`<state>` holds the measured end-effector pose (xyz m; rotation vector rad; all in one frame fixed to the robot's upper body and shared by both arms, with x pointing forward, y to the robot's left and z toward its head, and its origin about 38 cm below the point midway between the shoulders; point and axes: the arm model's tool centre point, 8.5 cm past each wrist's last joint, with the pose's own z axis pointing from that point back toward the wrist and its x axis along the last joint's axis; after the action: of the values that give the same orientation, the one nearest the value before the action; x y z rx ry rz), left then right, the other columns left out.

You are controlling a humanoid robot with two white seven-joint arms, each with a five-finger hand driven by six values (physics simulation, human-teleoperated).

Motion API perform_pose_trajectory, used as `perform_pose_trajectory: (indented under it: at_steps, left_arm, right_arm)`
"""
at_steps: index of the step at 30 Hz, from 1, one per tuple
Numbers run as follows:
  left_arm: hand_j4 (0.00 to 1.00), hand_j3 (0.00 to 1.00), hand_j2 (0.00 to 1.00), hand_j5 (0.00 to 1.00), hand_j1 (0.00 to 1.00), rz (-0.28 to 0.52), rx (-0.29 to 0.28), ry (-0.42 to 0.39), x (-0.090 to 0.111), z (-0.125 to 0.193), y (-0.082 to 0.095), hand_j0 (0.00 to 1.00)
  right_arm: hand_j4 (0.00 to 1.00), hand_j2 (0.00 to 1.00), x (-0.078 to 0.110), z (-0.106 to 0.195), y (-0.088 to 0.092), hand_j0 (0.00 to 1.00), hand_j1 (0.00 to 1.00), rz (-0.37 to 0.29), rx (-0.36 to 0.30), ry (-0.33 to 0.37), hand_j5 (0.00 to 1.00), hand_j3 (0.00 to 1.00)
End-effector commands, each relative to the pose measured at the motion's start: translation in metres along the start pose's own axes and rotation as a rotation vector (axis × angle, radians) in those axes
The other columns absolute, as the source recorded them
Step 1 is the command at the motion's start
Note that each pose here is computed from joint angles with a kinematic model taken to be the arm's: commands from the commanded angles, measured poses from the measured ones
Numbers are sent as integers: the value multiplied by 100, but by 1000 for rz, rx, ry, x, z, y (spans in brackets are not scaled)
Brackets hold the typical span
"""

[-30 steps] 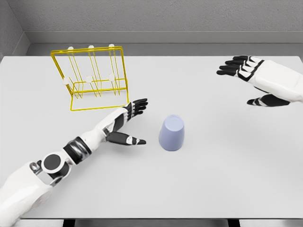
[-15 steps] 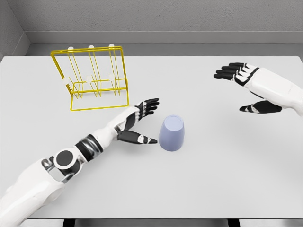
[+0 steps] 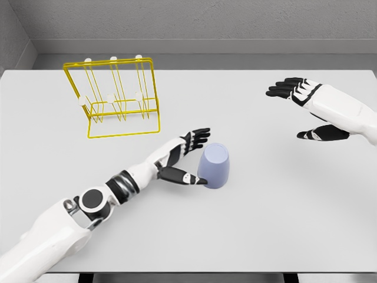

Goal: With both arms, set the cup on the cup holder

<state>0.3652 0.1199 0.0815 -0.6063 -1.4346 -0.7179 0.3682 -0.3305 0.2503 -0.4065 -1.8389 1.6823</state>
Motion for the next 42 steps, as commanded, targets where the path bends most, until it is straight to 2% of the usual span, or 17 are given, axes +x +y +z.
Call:
perform_pose_trajectory:
  at_steps: [1, 11, 22, 25, 27, 29, 31, 32, 35, 42]
  left_arm:
    - [100, 100, 100, 100, 100, 4, -4, -1, 0, -1, -2, 100]
    - [100, 100, 100, 100, 100, 33, -28, 1, 2, -13, -18, 100]
    - [100, 100, 100, 100, 100, 41, -40, 9, -2, -17, -25, 100]
    - [100, 100, 100, 100, 100, 40, -42, 39, -4, -18, -25, 100]
    - [94, 94, 94, 94, 94, 38, -40, 34, -3, -18, -24, 94]
    - [76, 76, 76, 76, 76, 42, -38, 31, -1, -19, -23, 76]
    - [64, 64, 64, 64, 64, 42, -35, 23, 0, -19, -22, 64]
    - [61, 61, 61, 61, 61, 41, -33, 22, 0, -19, -21, 61]
    - [58, 58, 58, 58, 58, 44, -32, 18, 0, -19, -22, 58]
    - [58, 58, 58, 58, 58, 48, -23, 0, 7, -19, -18, 58]
  right_arm:
    - [100, 100, 0, 0, -1, 100, 100, -5, -5, 0, 100, 100]
    - [100, 100, 0, 0, 0, 100, 100, -7, -4, 0, 100, 100]
    - [100, 100, -1, 0, -1, 100, 100, -7, -4, 1, 100, 100]
    - [100, 100, 0, 0, -1, 100, 100, -6, -5, 0, 100, 100]
    - [100, 100, -1, 0, -1, 100, 100, -7, -4, 1, 100, 100]
    - [100, 100, -1, 0, -1, 100, 100, -6, -5, 2, 100, 100]
    - [100, 100, -1, 0, -1, 100, 100, -6, -5, 2, 100, 100]
    - [100, 100, -1, 0, -1, 100, 100, -6, -5, 2, 100, 100]
    - [100, 100, 0, 0, -1, 100, 100, -6, -5, 0, 100, 100]
    - [100, 100, 0, 0, -1, 100, 100, -6, -5, 0, 100, 100]
